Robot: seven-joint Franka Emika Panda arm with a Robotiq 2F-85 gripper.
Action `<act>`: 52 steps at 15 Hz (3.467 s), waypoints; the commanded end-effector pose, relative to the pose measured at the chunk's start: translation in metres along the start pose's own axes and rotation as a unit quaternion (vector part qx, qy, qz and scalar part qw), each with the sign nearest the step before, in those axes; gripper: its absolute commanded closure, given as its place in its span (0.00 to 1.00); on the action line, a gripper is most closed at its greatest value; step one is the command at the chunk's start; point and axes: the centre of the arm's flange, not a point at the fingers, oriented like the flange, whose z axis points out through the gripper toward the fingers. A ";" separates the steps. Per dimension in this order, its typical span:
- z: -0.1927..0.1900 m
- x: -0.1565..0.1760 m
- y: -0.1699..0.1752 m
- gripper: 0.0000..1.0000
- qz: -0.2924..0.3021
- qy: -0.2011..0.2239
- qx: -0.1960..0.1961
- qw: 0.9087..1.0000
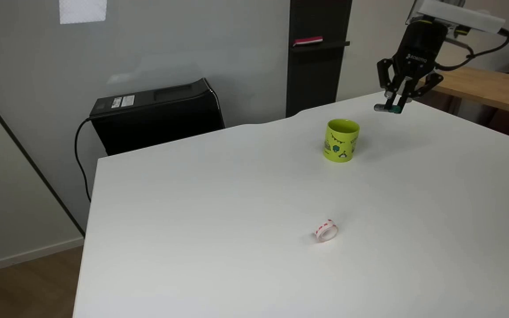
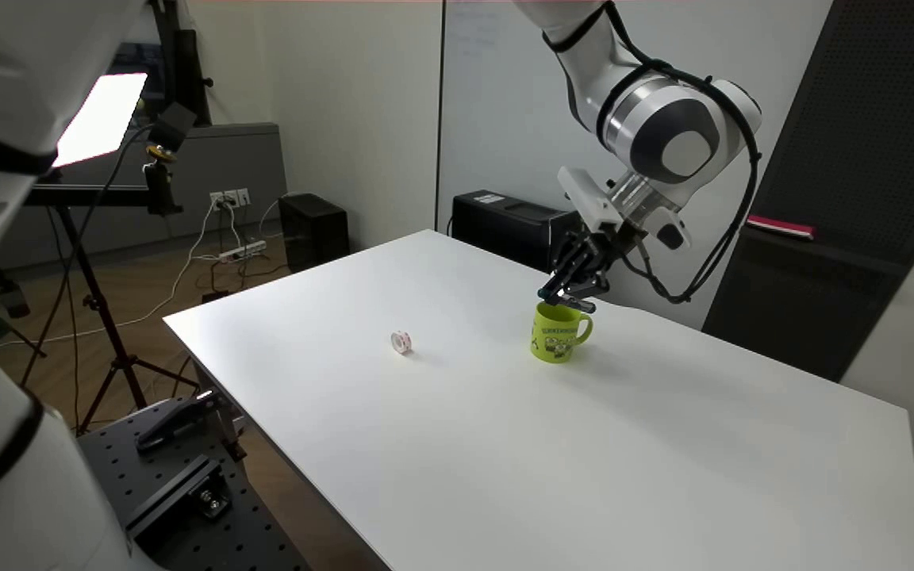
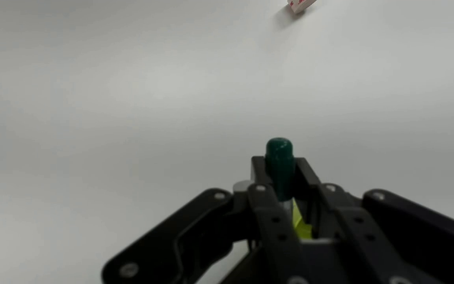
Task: Pick up the marker and put it in the cup
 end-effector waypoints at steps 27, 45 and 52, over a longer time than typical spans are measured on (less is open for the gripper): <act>0.030 0.061 -0.056 0.97 -0.040 -0.029 0.000 0.999; 0.060 0.086 -0.086 0.19 -0.072 -0.073 -0.003 0.995; 0.051 0.049 -0.120 0.00 -0.154 -0.031 -0.075 0.985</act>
